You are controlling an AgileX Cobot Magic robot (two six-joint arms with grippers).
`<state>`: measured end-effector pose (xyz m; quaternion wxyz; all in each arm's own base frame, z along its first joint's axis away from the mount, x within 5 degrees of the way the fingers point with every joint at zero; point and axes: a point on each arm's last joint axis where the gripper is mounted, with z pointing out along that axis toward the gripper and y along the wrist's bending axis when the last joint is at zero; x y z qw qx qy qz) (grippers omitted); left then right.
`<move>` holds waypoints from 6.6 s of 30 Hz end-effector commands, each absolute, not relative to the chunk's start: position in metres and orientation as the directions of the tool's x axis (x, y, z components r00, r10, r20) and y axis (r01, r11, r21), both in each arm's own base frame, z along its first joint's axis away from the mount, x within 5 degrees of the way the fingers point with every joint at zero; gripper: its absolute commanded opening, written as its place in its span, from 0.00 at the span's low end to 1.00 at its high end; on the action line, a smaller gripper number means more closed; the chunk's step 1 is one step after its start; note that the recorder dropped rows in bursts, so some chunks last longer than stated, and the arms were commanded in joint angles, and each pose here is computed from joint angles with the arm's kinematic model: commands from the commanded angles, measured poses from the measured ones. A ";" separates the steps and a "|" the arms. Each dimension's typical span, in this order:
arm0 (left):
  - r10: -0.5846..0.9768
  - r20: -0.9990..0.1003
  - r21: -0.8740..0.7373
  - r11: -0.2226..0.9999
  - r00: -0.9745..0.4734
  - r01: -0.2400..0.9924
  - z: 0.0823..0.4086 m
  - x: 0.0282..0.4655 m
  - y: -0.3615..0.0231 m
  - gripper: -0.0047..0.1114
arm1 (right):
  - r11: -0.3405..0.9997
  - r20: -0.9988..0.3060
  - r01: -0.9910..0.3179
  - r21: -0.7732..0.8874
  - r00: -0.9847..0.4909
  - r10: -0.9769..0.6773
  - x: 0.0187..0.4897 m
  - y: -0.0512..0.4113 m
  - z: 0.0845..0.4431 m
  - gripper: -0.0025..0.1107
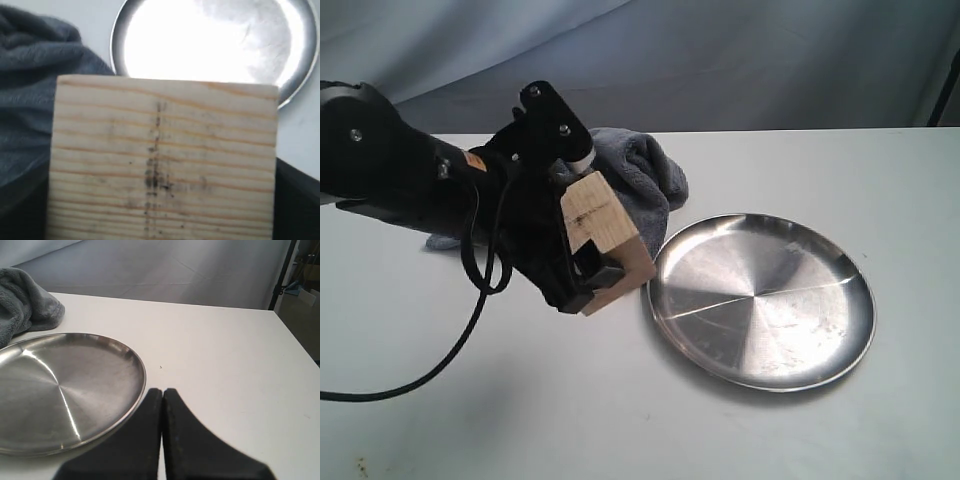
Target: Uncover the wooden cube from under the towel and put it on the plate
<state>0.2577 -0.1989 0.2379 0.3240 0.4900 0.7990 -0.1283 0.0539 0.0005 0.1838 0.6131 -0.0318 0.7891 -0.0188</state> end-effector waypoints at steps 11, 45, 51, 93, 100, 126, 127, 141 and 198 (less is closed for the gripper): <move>0.597 -0.759 0.050 0.453 -0.261 0.890 0.251 0.290 -0.267 0.04 | 0.996 -0.966 -0.029 -0.079 -0.244 -0.084 0.054 0.000 0.183 0.02; 0.718 -0.550 -0.037 0.489 -0.427 0.871 0.148 0.354 -0.361 0.04 | 0.996 -0.966 -0.029 -0.079 -0.244 -0.084 0.054 0.000 0.183 0.02; 0.726 -0.535 -0.041 0.488 -0.431 0.872 0.143 0.354 -0.361 0.04 | 0.996 -0.966 -0.029 -0.079 -0.244 -0.084 0.054 0.000 0.183 0.02; 0.857 -0.406 -0.006 0.343 -0.316 0.939 0.295 0.300 -0.305 0.94 | 0.996 -0.966 -0.029 -0.079 -0.244 -0.084 0.054 0.000 0.183 0.02; 0.846 -0.437 0.126 0.393 -0.305 0.911 0.360 0.277 -0.269 0.94 | 0.996 -0.966 -0.029 -0.079 -0.244 -0.084 0.054 0.000 0.183 0.02; 0.461 -0.818 0.234 0.813 -0.343 0.534 0.358 0.220 -0.100 0.94 | 0.996 -0.966 -0.029 -0.079 -0.244 -0.084 0.054 0.000 0.183 0.02; 0.444 -0.835 0.235 0.822 -0.325 0.519 0.356 0.217 -0.099 0.94 | 0.996 -0.966 -0.029 -0.079 -0.244 -0.084 0.054 0.000 0.183 0.02; 0.327 -0.925 0.213 0.867 -0.191 0.449 0.347 0.165 -0.073 0.94 | 0.996 -0.966 -0.029 -0.079 -0.244 -0.084 0.054 0.000 0.183 0.02; 0.239 -0.940 0.107 0.884 -0.244 0.454 0.296 0.137 -0.064 0.26 | 0.996 -0.966 -0.029 -0.079 -0.244 -0.084 0.054 0.000 0.183 0.02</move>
